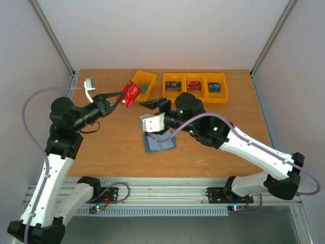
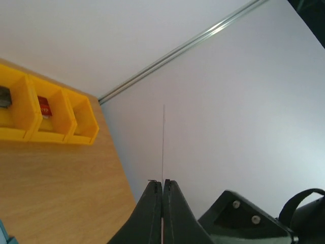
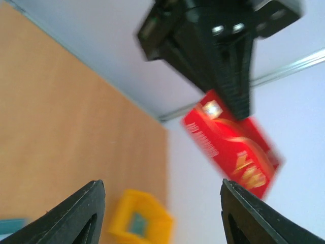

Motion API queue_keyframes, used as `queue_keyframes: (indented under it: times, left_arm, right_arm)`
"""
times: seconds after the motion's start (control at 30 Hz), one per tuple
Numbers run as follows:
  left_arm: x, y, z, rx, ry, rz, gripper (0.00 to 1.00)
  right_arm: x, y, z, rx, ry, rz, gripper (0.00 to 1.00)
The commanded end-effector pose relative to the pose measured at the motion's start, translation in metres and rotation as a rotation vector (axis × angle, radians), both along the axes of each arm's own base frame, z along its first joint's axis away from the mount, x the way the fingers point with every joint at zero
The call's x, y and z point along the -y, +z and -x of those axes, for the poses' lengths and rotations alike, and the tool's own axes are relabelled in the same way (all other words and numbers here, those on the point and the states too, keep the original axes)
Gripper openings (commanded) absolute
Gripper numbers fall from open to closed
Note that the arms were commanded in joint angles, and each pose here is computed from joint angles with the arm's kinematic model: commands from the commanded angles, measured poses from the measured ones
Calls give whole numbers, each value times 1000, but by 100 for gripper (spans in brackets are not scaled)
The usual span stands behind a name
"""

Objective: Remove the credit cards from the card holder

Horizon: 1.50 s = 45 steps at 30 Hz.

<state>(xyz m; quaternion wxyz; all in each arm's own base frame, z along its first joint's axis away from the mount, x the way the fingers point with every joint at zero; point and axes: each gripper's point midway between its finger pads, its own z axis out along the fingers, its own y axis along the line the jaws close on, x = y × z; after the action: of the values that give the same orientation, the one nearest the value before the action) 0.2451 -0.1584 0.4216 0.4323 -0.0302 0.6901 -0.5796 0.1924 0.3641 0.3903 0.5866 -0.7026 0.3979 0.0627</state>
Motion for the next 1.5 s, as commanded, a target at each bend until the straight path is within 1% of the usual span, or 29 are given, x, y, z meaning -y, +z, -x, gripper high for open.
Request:
queue_keyframes:
  times: [0.0, 0.1, 0.2, 0.3, 0.43, 0.5, 0.73, 0.8, 1.0, 1.03, 1.07, 1.1, 1.13, 1.2, 1.27, 1.33, 1.4, 1.47]
  left_arm:
    - [1, 5, -4, -92, -13, 54, 0]
    - [3, 9, -3, -84, -31, 55, 0]
    - [5, 11, -1, -74, -52, 58, 0]
    - [4, 9, -1, -86, -52, 57, 0]
    - [4, 11, 0, -76, -55, 62, 0]
    - [4, 10, -1, -79, -54, 64, 0]
    - [2, -1, -5, -129, -39, 67, 0]
    - [2, -3, -5, -137, -38, 65, 0]
    - [-2, -8, -8, -157, -17, 64, 0]
    - [-4, -10, -10, -159, -2, 62, 5]
    - [-6, -11, -11, -162, 19, 60, 32]
    - [-10, -15, -13, -169, 47, 59, 71]
    - [-15, -18, -15, -167, 74, 57, 98]
    - [-25, -24, -18, -135, 131, 39, 99]
    - [-38, -30, -19, -81, 202, -22, 99]
    - [-51, -45, -21, -66, 276, -98, 99]
    - [-66, -67, -23, -74, 352, -210, 99]
    - [-82, -93, -25, -87, 422, -340, 99]
  right_arm:
    - [-16, 88, -35, 658, -123, -166, 62]
    - [-28, 83, -44, 860, -131, -103, 58]
    - [-35, 92, -49, 1009, -168, -114, 53]
    - [-40, 90, -50, 1083, -166, -84, 49]
    - [-37, 76, -53, 1093, -141, 2, 49]
    - [-36, 71, -54, 1095, -135, 25, 46]
    - [-35, 68, -54, 1109, -149, 26, 15]
    - [-34, 67, -55, 1097, -154, 23, 2]
    - [-24, 72, -60, 1021, -199, 15, 1]
    - [-22, 73, -61, 984, -205, 20, 1]
    - [-18, 70, -66, 927, -219, 39, 1]
    - [-12, 67, -73, 835, -247, 54, 1]
    - [-5, 53, -83, 721, -267, 103, 1]
    - [19, 49, -108, 548, -375, 94, 1]
    - [51, 34, -135, 371, -466, 100, 1]
    - [87, 16, -160, 158, -549, 99, 1]
    - [119, -12, -180, -41, -605, 118, 1]
    - [151, -39, -207, -140, -680, 146, 1]
